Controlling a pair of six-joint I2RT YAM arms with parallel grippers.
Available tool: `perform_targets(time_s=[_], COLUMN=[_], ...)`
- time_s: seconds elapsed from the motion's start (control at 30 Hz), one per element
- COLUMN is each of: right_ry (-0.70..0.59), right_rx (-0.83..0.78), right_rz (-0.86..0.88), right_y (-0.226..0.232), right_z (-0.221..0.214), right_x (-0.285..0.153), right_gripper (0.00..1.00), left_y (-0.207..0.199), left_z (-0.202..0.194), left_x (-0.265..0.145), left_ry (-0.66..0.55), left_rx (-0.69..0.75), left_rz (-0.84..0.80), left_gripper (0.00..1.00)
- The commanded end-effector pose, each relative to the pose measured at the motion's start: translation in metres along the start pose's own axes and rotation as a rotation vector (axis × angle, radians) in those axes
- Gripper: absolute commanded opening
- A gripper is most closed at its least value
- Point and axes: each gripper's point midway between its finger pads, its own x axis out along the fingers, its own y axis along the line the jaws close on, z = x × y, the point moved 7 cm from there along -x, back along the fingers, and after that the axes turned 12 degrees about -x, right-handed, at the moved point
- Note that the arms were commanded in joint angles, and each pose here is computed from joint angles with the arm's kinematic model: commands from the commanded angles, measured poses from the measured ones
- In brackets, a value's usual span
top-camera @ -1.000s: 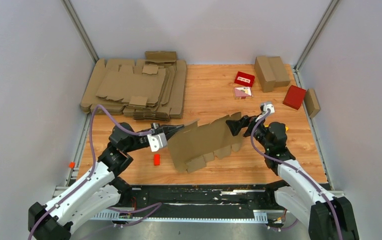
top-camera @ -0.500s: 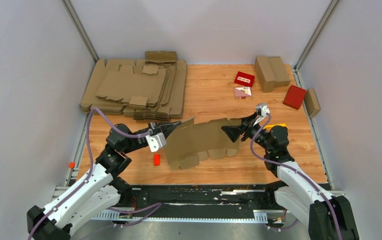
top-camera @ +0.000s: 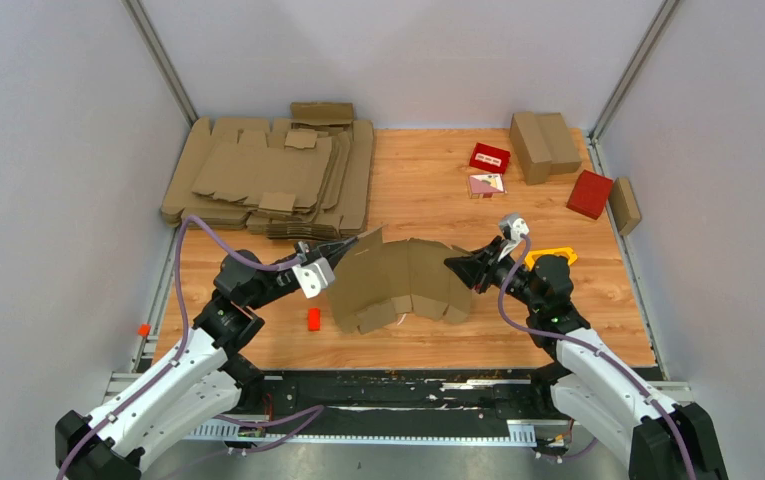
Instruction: Fold the paper box
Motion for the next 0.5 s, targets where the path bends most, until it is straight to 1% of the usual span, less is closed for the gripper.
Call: perform_targets(time_s=[0.0, 0.07, 0.1, 0.13, 0.17, 0.2, 0.27, 0.4, 0.43, 0.47], right_ry=[-0.006, -0.013, -0.019, -0.025, -0.03, -0.036, -0.053, -0.058, -0.057, -0.055], right_rx=[-0.051, -0.053, -0.055, -0.055, -0.056, -0.059, -0.065, -0.066, -0.065, -0.063], right_rz=[-0.057, -0.084, -0.101, -0.124, -0.144, -0.156, -0.168, -0.18, -0.18, -0.18], right_y=[-0.004, -0.006, -0.007, -0.008, -0.009, -0.009, -0.009, -0.009, -0.009, -0.01], right_z=[0.011, 0.012, 0.012, 0.013, 0.013, 0.013, 0.015, 0.015, 0.015, 0.016], right_x=[0.002, 0.0, -0.001, -0.003, -0.005, -0.007, -0.009, -0.011, -0.011, -0.01], right_gripper=[0.12, 0.02, 0.0, 0.0, 0.0, 0.0, 0.0, 0.0, 0.0, 0.0], left_y=[0.007, 0.008, 0.01, 0.012, 0.015, 0.019, 0.026, 0.032, 0.033, 0.033], left_z=[-0.001, -0.007, -0.01, -0.015, -0.02, -0.025, -0.034, -0.046, -0.049, -0.053], left_x=[0.0, -0.001, -0.002, -0.004, -0.006, -0.009, -0.014, -0.024, -0.027, -0.029], left_ry=[-0.021, -0.004, 0.0, 0.008, 0.01, 0.014, 0.017, 0.037, 0.039, 0.041], left_rx=[-0.052, -0.1, -0.134, -0.187, -0.249, -0.317, -0.442, -0.608, -0.644, -0.675], left_rz=[0.094, 0.136, 0.176, 0.235, 0.301, 0.384, 0.534, 0.737, 0.782, 0.815], left_gripper=[0.06, 0.16, 0.24, 0.32, 0.43, 0.51, 0.64, 0.95, 0.99, 1.0])
